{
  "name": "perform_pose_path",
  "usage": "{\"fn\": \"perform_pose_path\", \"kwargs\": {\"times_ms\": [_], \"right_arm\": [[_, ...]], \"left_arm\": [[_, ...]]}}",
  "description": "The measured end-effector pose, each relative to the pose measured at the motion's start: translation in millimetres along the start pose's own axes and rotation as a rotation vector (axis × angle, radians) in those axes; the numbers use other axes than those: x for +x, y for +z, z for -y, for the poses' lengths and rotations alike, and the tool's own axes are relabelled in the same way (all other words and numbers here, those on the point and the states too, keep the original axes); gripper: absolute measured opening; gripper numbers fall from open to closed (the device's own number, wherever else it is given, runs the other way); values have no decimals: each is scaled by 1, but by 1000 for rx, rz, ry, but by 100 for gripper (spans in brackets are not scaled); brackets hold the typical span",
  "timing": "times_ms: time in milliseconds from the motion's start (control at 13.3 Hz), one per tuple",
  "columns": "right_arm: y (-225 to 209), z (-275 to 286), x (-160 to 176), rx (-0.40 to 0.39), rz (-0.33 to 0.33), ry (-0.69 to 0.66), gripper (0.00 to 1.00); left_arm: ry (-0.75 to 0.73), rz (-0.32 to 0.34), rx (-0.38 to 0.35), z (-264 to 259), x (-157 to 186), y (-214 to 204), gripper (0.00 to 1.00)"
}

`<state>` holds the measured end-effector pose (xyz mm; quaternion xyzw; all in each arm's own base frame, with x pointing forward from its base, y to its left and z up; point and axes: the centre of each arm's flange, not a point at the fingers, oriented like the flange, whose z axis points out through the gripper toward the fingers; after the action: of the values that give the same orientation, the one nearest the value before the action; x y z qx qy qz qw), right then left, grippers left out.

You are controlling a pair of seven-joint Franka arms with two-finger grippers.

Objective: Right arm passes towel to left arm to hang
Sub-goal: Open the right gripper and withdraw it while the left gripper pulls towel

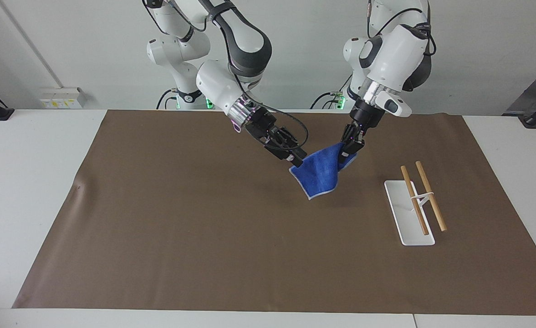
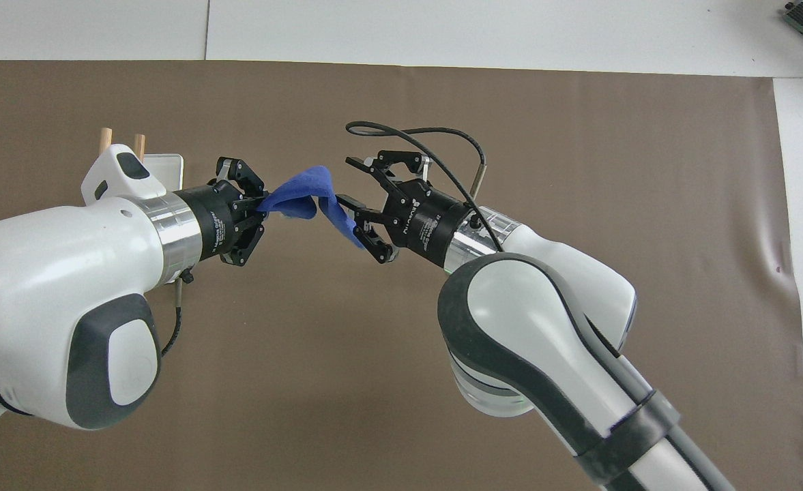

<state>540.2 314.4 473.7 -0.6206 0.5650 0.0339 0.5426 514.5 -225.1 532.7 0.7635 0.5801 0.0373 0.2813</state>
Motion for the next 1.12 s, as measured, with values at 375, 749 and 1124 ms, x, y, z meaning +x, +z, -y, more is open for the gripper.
{"fn": "perform_pose_path", "kwargs": {"times_ms": [375, 749, 1124], "right_arm": [[-8, -26, 39, -42, -153, -524, 100], [-20, -13, 72, -78, -212, -828, 100], [-26, 7, 103, -184, -189, -1063, 100]], "left_arm": [[244, -57, 35, 0, 15, -1, 2], [546, -82, 164, -5, 73, -22, 2], [805, -203, 324, -15, 97, -39, 2]]}}
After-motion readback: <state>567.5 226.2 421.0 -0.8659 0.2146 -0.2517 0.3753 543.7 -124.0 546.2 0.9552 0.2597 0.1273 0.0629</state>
